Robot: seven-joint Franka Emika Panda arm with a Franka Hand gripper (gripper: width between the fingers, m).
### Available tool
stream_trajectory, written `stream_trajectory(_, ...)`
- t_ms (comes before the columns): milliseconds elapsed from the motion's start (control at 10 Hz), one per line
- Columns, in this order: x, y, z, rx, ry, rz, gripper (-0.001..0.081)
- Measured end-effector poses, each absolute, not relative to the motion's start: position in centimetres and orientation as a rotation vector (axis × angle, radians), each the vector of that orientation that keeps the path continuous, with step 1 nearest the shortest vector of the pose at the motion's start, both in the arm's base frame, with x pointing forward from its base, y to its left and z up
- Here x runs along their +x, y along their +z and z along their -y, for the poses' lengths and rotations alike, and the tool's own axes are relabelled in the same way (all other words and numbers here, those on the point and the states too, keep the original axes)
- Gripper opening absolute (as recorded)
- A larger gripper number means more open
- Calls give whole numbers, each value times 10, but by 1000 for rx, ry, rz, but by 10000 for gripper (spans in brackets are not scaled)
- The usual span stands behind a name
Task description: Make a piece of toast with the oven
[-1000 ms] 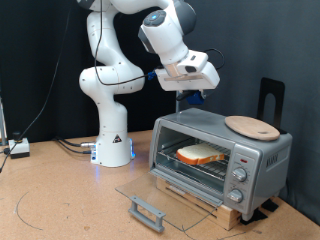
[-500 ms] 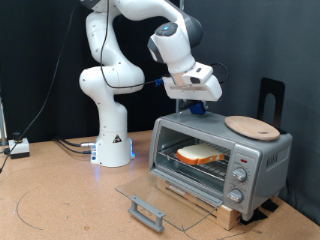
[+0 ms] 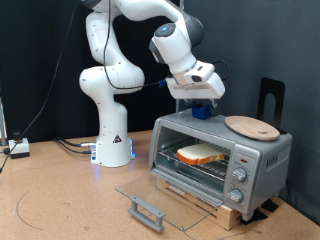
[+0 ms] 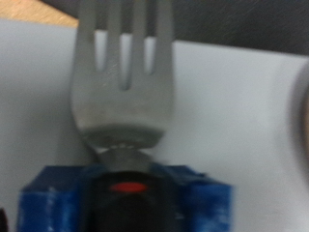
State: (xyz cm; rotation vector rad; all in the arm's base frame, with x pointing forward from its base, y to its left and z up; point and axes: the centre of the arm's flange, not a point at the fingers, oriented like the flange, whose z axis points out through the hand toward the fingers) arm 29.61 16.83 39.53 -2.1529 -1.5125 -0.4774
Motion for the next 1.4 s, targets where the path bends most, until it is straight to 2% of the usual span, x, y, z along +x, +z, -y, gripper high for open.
stream_trajectory(100,297,405,-164,-2130,-522,1507,785)
stream_trajectory(300,296,431,-150,-2090,-610,1495,804)
stream_trajectory(700,301,439,-134,-2131,-718,1506,804)
stream_trajectory(900,312,438,-106,-2211,-747,1485,804)
stream_trajectory(1400,331,424,-26,-2404,-687,1333,804)
